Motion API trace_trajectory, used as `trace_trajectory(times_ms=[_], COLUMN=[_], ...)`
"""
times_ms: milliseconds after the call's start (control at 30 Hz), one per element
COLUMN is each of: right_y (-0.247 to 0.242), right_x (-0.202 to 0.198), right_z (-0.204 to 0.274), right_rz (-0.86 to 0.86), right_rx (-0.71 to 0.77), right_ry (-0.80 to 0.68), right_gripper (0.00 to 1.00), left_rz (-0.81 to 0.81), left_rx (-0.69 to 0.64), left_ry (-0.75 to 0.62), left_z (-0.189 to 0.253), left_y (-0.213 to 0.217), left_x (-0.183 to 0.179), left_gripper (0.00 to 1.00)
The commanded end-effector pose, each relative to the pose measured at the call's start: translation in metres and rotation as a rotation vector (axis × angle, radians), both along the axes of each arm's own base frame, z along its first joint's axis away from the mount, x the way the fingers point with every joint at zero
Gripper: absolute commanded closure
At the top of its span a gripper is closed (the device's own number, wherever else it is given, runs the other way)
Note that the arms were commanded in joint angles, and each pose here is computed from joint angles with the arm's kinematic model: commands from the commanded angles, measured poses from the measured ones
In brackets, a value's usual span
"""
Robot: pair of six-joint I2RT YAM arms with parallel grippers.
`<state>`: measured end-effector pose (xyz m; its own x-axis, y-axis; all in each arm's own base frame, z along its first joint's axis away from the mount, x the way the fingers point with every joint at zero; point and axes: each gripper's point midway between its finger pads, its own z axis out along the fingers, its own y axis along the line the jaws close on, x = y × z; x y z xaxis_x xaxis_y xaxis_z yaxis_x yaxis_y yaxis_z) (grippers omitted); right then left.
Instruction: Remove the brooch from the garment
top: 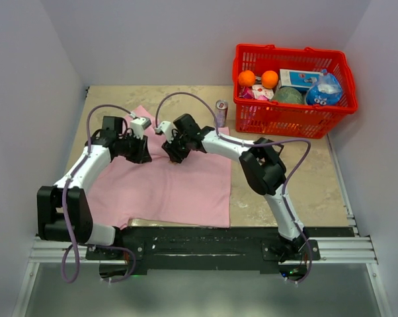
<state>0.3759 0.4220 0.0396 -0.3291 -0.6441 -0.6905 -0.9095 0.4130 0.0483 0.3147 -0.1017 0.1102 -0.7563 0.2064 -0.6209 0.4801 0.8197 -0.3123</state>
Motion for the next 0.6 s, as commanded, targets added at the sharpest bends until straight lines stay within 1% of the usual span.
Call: trace_trajectory(times_ms=[0,67,100,200,300,333,367,400,467,500,567], right_y=[0.011,0.009,0.008,0.002,-0.001,-0.001,0.000,0.000,0.001,0.002,0.003], right_x=[0.013,0.011,0.011,0.012,0.011,0.008,0.007,0.005,0.005,0.001,0.001], right_z=[0.016,0.011,0.008,-0.003,-0.009,-0.011,-0.011,-0.012,-0.010,-0.007,-0.001], right_rz=[-0.051,-0.057,-0.061,-0.087,-0.110,-0.107,-0.105,-0.101,-0.092,-0.074,-0.062], right_rx=[0.040,0.029,0.023,-0.006,-0.019,-0.019,-0.016,-0.017,-0.009,0.001,0.012], right_ry=[-0.043,-0.034,-0.034,-0.026,-0.008,0.002,0.011,0.019,0.027,0.044,0.065], right_gripper=[0.57,0.61,0.66,0.74,0.79,0.80,0.82,0.87,0.93,0.99,1.00], left_rz=[0.029,0.028,0.029,0.030,0.059,0.059,0.054,0.036,0.003,-0.038,-0.123], left_rx=[0.040,0.044,0.047,0.046,0.050,0.049,0.043,0.035,0.028,0.028,0.040], left_ry=[-0.032,-0.031,-0.035,-0.050,-0.097,-0.126,-0.172,-0.199,-0.257,-0.296,-0.341], left_z=[-0.004,-0.006,-0.006,-0.006,0.000,-0.001,0.008,0.011,0.017,0.020,0.018], left_y=[0.007,0.007,0.008,0.008,0.011,0.011,0.010,0.008,0.004,0.001,-0.006], left_x=[0.002,0.001,0.001,0.001,0.002,0.002,0.003,0.002,0.000,0.001,-0.004], left_gripper=[0.77,0.77,0.77,0.77,0.76,0.75,0.73,0.73,0.71,0.70,0.69])
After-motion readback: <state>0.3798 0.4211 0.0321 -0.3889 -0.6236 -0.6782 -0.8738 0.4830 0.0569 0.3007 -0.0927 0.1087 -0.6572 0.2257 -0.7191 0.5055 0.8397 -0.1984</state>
